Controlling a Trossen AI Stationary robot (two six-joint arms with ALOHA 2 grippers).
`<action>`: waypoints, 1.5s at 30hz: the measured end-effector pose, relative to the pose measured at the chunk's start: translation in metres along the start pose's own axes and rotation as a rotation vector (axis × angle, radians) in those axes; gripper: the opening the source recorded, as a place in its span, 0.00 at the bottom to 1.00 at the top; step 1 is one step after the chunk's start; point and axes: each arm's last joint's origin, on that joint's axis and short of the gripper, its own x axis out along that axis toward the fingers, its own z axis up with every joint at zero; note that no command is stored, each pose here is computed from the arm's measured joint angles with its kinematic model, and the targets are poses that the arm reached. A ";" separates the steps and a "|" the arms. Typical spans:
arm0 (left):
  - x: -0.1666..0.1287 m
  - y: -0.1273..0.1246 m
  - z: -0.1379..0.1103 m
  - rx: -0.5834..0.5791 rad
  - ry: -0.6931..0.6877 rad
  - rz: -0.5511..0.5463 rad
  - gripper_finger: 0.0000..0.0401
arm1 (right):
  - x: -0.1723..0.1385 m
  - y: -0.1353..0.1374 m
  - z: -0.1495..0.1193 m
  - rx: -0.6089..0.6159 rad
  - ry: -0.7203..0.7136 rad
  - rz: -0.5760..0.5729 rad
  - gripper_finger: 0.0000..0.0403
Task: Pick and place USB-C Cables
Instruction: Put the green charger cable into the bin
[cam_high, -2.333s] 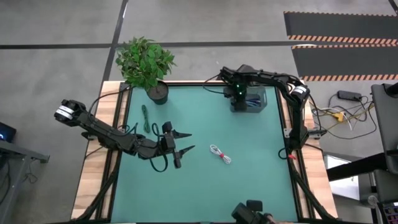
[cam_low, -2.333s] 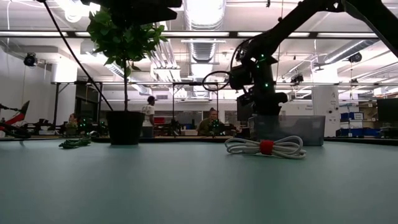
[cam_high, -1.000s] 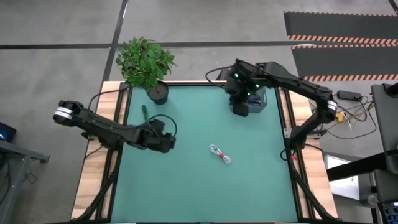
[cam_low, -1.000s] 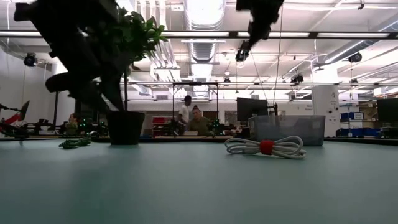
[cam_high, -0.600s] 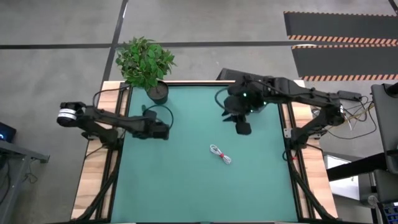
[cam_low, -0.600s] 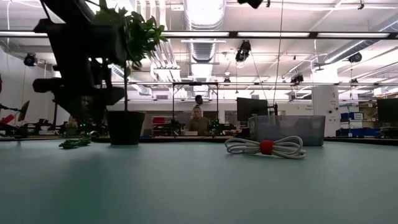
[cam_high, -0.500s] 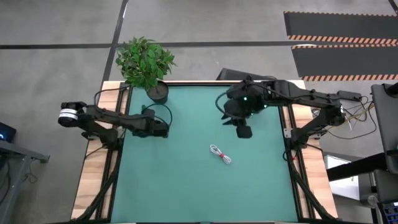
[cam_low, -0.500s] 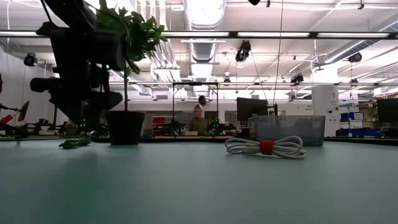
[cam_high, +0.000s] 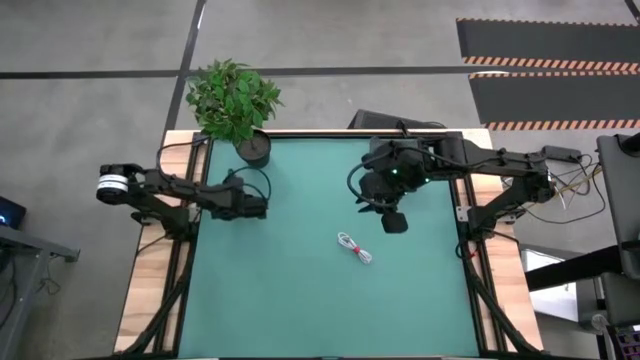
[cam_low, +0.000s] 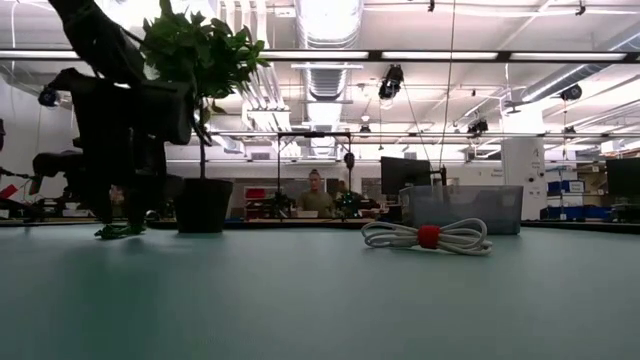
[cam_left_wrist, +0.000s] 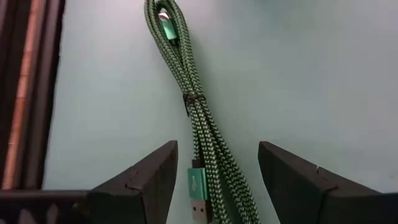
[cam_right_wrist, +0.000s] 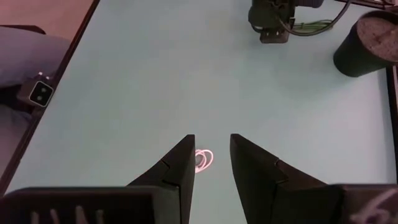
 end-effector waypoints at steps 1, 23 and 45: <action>0.002 0.001 -0.001 -0.005 -0.002 -0.005 0.52 | 0.000 0.000 0.000 0.003 0.000 0.000 0.23; 0.009 0.003 -0.007 -0.040 -0.021 -0.054 0.02 | 0.018 0.027 -0.004 0.033 0.038 0.068 0.23; -0.096 -0.011 -0.031 0.177 -0.244 -0.735 0.02 | 0.083 0.034 -0.048 -0.042 -0.179 -0.035 0.23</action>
